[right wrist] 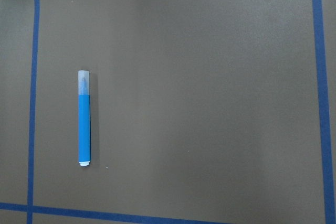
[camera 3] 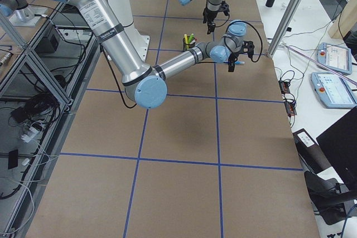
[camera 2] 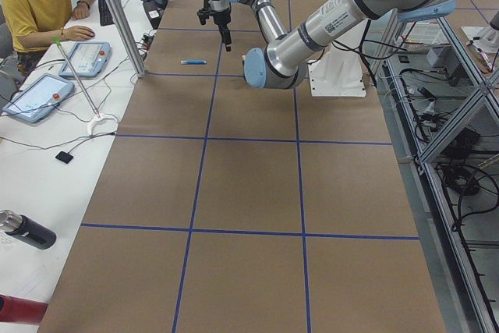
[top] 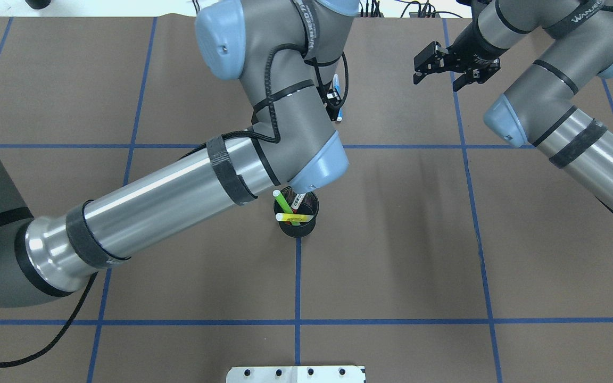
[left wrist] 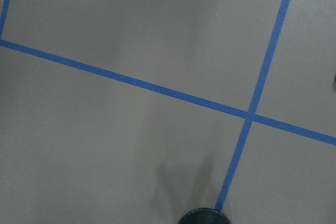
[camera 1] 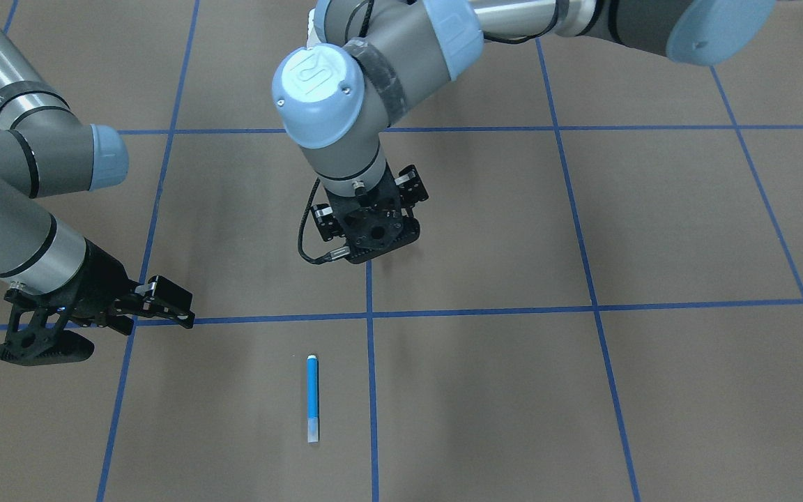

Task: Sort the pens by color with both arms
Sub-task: 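Lower the left gripper into the cup and grasp the red marker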

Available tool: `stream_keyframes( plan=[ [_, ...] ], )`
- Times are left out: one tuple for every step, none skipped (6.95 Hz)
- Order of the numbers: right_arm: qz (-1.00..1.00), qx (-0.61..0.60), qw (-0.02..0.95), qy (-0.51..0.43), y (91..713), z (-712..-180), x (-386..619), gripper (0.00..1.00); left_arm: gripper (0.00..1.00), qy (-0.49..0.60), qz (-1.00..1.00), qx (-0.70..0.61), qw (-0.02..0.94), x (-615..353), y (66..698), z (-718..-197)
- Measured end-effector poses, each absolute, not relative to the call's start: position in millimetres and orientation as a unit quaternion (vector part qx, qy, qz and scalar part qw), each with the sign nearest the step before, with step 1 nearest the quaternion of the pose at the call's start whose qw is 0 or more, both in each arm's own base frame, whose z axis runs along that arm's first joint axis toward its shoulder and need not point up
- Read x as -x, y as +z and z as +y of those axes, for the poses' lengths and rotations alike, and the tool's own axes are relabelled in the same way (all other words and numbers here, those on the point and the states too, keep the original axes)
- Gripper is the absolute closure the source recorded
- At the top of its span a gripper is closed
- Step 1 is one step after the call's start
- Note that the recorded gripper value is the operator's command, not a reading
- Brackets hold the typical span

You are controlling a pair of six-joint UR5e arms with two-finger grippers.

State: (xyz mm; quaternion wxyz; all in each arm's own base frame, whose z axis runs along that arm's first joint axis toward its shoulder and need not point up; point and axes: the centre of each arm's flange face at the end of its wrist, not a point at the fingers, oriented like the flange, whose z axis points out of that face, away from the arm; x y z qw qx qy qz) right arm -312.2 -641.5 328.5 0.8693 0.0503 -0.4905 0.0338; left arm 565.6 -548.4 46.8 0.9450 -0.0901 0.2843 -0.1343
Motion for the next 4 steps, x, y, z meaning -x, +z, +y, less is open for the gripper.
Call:
stream_keyframes(
  plan=[
    [-0.491,-0.050,0.869,0.032,330.6,-641.8,309.6,0.01,0.06,-0.131,0.275,0.092,0.948,-581.8,47.3,-539.1],
    [-0.491,-0.050,0.869,0.032,331.8,-641.8,308.7,0.01,0.26,-0.126,0.270,0.090,0.950,-592.3,47.9,-531.2],
    [-0.491,-0.050,0.869,0.031,333.0,-642.1,308.1,0.01,0.45,-0.120,0.264,0.083,0.953,-602.3,49.3,-522.5],
    [-0.489,-0.051,0.870,0.029,335.6,-642.0,307.5,0.01,0.49,-0.114,0.260,0.079,0.956,-610.0,51.0,-515.5]
  ],
)
